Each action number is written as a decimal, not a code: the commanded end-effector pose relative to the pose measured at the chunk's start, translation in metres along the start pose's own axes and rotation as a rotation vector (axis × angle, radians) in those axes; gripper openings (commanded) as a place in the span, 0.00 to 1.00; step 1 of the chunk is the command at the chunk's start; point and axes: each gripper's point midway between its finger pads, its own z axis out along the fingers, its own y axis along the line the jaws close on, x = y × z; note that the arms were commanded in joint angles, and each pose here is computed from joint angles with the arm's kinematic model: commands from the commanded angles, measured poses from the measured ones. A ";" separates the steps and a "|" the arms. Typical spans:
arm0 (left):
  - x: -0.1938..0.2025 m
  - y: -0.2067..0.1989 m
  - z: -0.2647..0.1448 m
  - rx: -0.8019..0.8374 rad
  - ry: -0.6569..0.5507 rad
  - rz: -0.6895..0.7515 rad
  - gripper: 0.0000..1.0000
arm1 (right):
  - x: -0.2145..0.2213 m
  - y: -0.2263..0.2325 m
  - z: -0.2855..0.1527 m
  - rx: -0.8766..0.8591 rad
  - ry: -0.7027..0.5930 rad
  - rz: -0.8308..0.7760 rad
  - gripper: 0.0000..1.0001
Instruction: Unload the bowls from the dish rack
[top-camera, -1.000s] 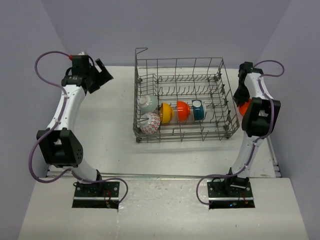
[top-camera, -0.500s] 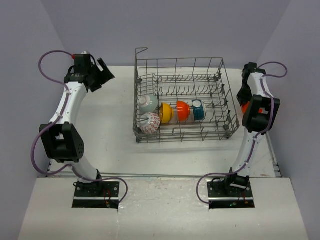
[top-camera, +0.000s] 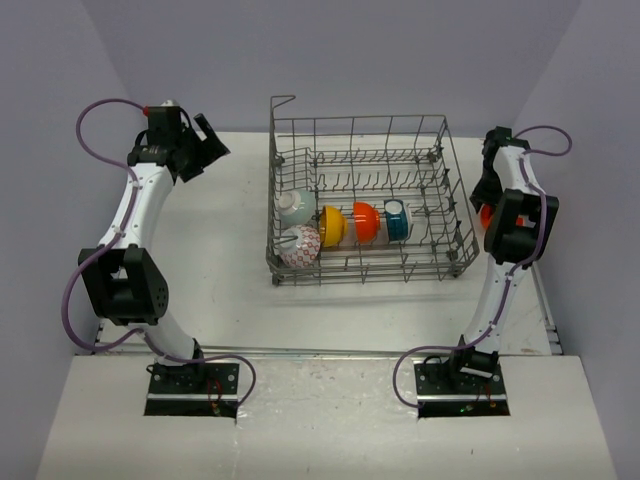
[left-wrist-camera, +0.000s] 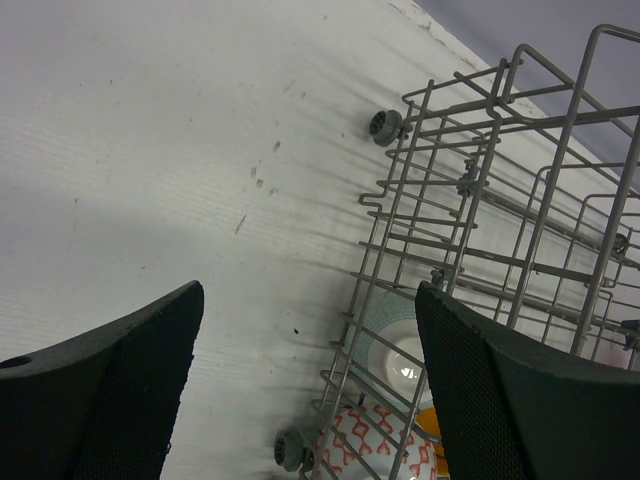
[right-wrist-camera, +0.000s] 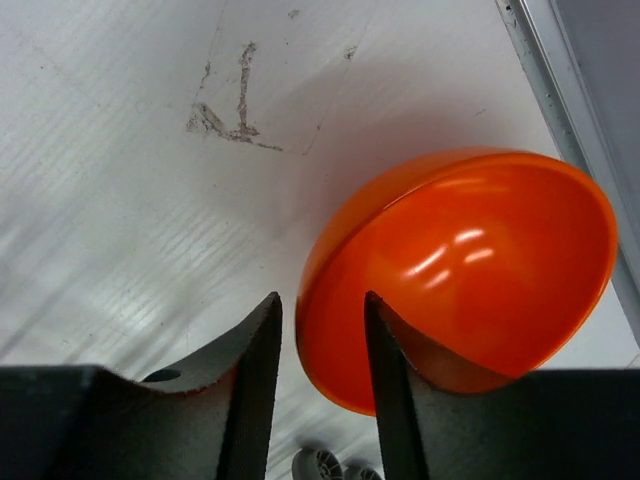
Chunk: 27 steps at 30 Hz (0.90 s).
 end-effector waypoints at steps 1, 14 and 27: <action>-0.015 -0.018 -0.007 0.058 -0.043 0.008 0.87 | -0.020 -0.002 -0.026 -0.021 -0.075 0.031 0.40; -0.017 -0.021 -0.014 0.072 -0.057 -0.006 0.88 | -0.020 -0.004 -0.097 -0.142 -0.169 0.043 0.82; -0.008 -0.018 -0.040 0.087 -0.084 -0.016 0.86 | 0.033 -0.029 -0.130 -0.220 -0.190 0.061 0.40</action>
